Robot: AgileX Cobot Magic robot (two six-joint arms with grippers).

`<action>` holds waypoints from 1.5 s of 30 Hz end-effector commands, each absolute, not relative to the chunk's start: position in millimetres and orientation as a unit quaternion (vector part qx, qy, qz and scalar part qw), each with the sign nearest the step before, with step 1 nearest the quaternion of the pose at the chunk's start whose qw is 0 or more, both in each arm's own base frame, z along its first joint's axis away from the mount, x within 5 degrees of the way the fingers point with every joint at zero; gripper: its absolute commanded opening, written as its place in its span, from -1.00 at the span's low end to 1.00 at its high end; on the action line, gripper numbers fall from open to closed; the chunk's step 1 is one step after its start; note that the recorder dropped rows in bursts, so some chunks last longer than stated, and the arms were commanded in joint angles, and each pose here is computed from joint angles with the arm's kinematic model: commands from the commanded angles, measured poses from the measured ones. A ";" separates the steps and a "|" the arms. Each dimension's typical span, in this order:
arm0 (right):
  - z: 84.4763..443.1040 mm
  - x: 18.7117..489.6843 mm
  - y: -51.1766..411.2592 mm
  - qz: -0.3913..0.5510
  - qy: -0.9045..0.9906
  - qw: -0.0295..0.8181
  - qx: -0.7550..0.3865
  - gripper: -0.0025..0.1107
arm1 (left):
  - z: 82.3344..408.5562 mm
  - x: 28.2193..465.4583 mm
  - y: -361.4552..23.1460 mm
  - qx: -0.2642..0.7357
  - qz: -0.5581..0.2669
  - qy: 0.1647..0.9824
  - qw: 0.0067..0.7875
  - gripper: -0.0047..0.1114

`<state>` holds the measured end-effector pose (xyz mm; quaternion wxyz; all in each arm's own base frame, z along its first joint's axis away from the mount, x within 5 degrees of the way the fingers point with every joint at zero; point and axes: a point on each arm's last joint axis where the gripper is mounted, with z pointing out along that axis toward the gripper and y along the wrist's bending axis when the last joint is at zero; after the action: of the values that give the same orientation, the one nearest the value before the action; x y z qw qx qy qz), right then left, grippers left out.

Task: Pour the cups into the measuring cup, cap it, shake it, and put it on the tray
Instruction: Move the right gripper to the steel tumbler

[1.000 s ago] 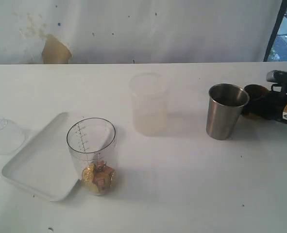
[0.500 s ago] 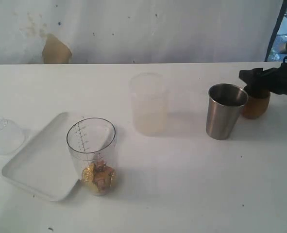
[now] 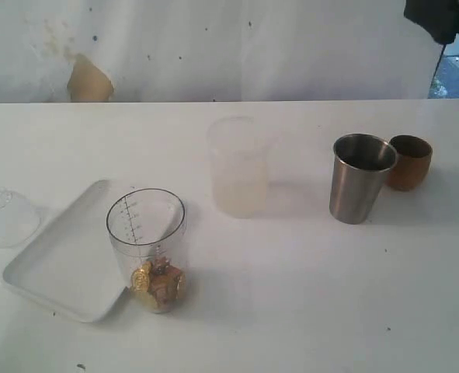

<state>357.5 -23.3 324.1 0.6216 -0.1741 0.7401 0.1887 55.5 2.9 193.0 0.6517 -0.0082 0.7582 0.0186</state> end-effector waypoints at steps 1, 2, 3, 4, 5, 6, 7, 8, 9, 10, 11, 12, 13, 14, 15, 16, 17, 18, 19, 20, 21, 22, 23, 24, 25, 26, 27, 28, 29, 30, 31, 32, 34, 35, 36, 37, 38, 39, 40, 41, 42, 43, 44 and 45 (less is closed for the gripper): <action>297.2 336.7 -9.7 0.241 0.786 0.512 -0.248 0.47 | 191.9 55.4 2.3 -0.007 0.013 0.757 0.653 -0.92; 292.8 333.9 -7.3 0.260 0.787 0.502 -0.248 0.47 | 191.9 55.4 2.3 -0.007 0.013 0.757 0.653 -0.92; 290.6 330.5 -4.4 0.279 0.783 0.495 -0.253 0.47 | 191.9 55.4 2.3 -0.007 0.013 0.757 0.653 -0.92; 289.1 323.2 2.0 0.312 0.765 0.486 -0.285 0.47 | 191.9 55.4 2.3 -0.007 0.013 0.757 0.653 -0.92; 289.2 319.5 4.9 0.325 0.753 0.484 -0.306 0.47 | 191.9 55.4 2.3 -0.007 0.013 0.757 0.653 -0.92; 288.6 317.5 6.3 0.332 0.747 0.483 -0.315 0.47 | 191.9 55.4 2.3 -0.007 0.013 0.757 0.653 -0.92; 288.9 316.9 6.7 0.335 0.745 0.482 -0.317 0.47 | 191.9 55.4 2.3 -0.007 0.013 0.757 0.653 -0.92; 288.8 317.1 6.6 0.338 0.748 0.480 -0.310 0.47 | 191.9 55.4 2.3 -0.007 0.013 0.757 0.653 -0.92; 288.7 318.8 5.4 0.337 0.755 0.480 -0.294 0.47 | 191.9 55.4 2.3 -0.007 0.013 0.757 0.653 -0.92; 288.4 319.4 4.9 0.335 0.758 0.479 -0.288 0.48 | 191.9 55.4 2.3 -0.007 0.013 0.757 0.653 -0.92; 288.4 320.1 4.4 0.333 0.760 0.480 -0.284 0.50 | 191.9 55.4 2.3 -0.007 0.013 0.757 0.653 -0.92; 288.2 321.7 3.2 0.329 0.765 0.482 -0.273 0.54 | 191.9 55.4 2.3 -0.007 0.013 0.757 0.653 -0.92; 288.1 323.8 2.1 0.326 0.771 0.484 -0.254 0.59 | 191.9 55.4 2.3 -0.007 0.013 0.757 0.653 -0.92; 287.5 325.4 0.6 0.321 0.778 0.484 -0.240 0.64 | 191.9 55.4 2.3 -0.007 0.013 0.757 0.653 -0.92; 287.2 326.2 0.4 0.318 0.780 0.484 -0.237 0.68 | 191.9 55.4 2.3 -0.007 0.013 0.757 0.653 -0.92; 286.3 326.9 1.3 0.311 0.783 0.483 -0.238 0.72 | 191.9 55.4 2.3 -0.007 0.013 0.757 0.653 -0.92; 285.6 327.9 1.9 0.305 0.786 0.484 -0.236 0.75 | 191.9 55.4 2.3 -0.007 0.013 0.757 0.653 -0.92; 285.3 328.7 4.3 0.302 0.787 0.483 -0.237 0.77 | 191.9 55.4 2.3 -0.007 0.013 0.757 0.653 -0.92; 284.9 329.5 6.7 0.298 0.788 0.484 -0.237 0.78 | 191.9 55.4 2.3 -0.007 0.013 0.757 0.653 -0.92; 284.6 330.0 8.7 0.296 0.789 0.483 -0.238 0.79 | 191.9 55.4 2.3 -0.007 0.013 0.757 0.653 -0.92; 284.2 330.1 11.3 0.295 0.789 0.481 -0.242 0.79 | 191.9 55.4 2.3 -0.007 0.013 0.757 0.653 -0.92; 283.8 330.4 12.7 0.292 0.790 0.481 -0.244 0.79 | 191.9 55.4 2.3 -0.007 0.013 0.757 0.653 -0.92; 282.9 330.4 13.1 0.286 0.791 0.480 -0.251 0.79 | 191.9 55.4 2.3 -0.007 0.013 0.757 0.653 -0.92; 282.4 330.5 13.2 0.283 0.792 0.479 -0.252 0.79 | 191.9 55.4 2.3 -0.007 0.013 0.757 0.653 -0.92; 282.3 330.7 13.0 0.281 0.792 0.479 -0.252 0.79 | 191.9 55.4 2.3 -0.007 0.013 0.757 0.653 -0.92; 281.2 330.8 12.9 0.277 0.791 0.480 -0.258 0.79 | 191.9 55.4 2.3 -0.007 0.013 0.757 0.653 -0.92; 278.2 329.5 13.1 0.274 0.791 0.479 -0.265 0.79 | 191.9 55.4 2.3 -0.007 0.013 0.757 0.653 -0.92; 273.4 328.1 13.3 0.267 0.789 0.479 -0.278 0.79 | 191.9 55.4 2.3 -0.007 0.013 0.757 0.653 -0.92; 268.8 325.8 13.8 0.260 0.786 0.479 -0.292 0.79 | 191.9 55.4 2.3 -0.007 0.013 0.757 0.653 -0.92; 264.8 324.5 13.5 0.253 0.787 0.478 -0.298 0.79 | 191.9 55.4 2.3 -0.007 0.013 0.757 0.653 -0.92; 259.7 323.6 12.2 0.242 0.792 0.476 -0.297 0.79 | 191.9 55.4 2.3 -0.007 0.013 0.757 0.653 -0.92; 253.7 322.4 10.7 0.230 0.799 0.472 -0.294 0.79 | 191.9 55.4 2.3 -0.007 0.013 0.757 0.653 -0.92; 246.3 320.6 9.9 0.222 0.798 0.483 -0.283 0.79 | 191.9 55.4 2.3 -0.007 0.013 0.757 0.653 -0.92; 242.7 319.0 10.1 0.220 0.795 0.492 -0.280 0.79 | 191.9 55.4 2.3 -0.007 0.013 0.757 0.653 -0.92; 238.7 316.8 10.6 0.217 0.790 0.498 -0.283 0.79 | 191.9 55.4 2.3 -0.007 0.013 0.757 0.653 -0.92; 234.8 314.1 11.5 0.217 0.785 0.506 -0.285 0.79 | 191.9 55.4 2.3 -0.007 0.013 0.757 0.653 -0.92; 230.4 310.8 12.6 0.215 0.779 0.513 -0.290 0.79 | 191.9 55.4 2.3 -0.007 0.013 0.757 0.653 -0.92; 225.4 307.2 13.5 0.213 0.774 0.518 -0.295 0.79 | 191.9 55.4 2.3 -0.007 0.013 0.757 0.653 -0.92; 221.3 305.0 13.8 0.211 0.772 0.523 -0.293 0.79 | 191.9 55.4 2.3 -0.007 0.013 0.757 0.653 -0.92; 215.9 302.8 13.5 0.205 0.771 0.529 -0.290 0.79 | 191.9 55.4 2.3 -0.007 0.013 0.757 0.653 -0.92; 209.2 301.7 12.1 0.197 0.774 0.533 -0.279 0.79 | 191.9 55.4 2.3 -0.007 0.013 0.757 0.653 -0.92; 204.7 301.2 10.4 0.187 0.778 0.536 -0.269 0.79 | 191.9 55.4 2.3 -0.007 0.013 0.757 0.653 -0.92; 198.3 300.9 8.6 0.177 0.782 0.538 -0.260 0.79 | 191.9 55.4 2.3 -0.007 0.013 0.757 0.653 -0.92; 191.6 300.4 8.0 0.172 0.783 0.539 -0.257 0.79 | 191.9 55.4 2.3 -0.007 0.013 0.757 0.653 -0.92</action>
<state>300.7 11.7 205.3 0.5297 -0.2729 0.7782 0.1981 55.5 2.9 193.0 0.6517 -0.0082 0.7582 0.0186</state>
